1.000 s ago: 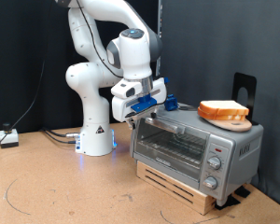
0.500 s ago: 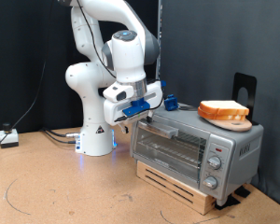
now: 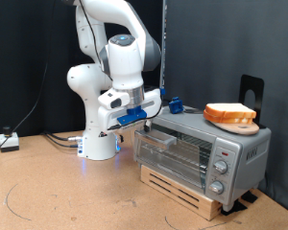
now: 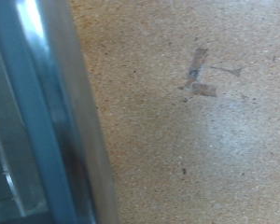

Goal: Make a piece of toast with the oven

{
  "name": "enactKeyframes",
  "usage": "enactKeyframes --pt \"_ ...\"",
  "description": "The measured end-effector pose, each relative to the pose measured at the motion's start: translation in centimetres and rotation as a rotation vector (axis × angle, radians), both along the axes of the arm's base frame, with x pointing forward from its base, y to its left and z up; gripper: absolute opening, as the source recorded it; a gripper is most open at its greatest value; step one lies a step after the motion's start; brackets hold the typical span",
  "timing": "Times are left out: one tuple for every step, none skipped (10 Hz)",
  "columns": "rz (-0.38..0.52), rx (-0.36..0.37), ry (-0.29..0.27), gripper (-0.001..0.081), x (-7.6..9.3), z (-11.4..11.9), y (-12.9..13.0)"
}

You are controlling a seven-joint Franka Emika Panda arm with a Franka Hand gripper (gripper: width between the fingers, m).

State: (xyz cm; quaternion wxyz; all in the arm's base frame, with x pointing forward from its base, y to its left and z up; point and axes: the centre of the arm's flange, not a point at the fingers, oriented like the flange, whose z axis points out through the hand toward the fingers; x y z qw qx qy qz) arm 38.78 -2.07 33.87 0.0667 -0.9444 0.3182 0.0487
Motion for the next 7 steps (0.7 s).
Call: enactKeyframes --pt "-0.002 -0.006 0.001 0.0809 0.2 -0.2 -0.5" --pt "-0.006 -0.012 0.002 0.0809 0.3 -0.4 -1.0" --pt "-0.012 -0.018 0.001 0.0809 0.4 -0.5 -1.6" --pt "-0.015 -0.025 0.002 0.0809 0.6 -0.7 -2.1" --pt "-0.021 -0.031 0.001 0.0809 0.7 -0.8 -2.7" --pt "-0.027 -0.036 -0.001 0.0809 0.9 -0.9 -3.3" --pt "-0.035 -0.039 -0.004 0.0809 1.1 -1.0 -3.8"
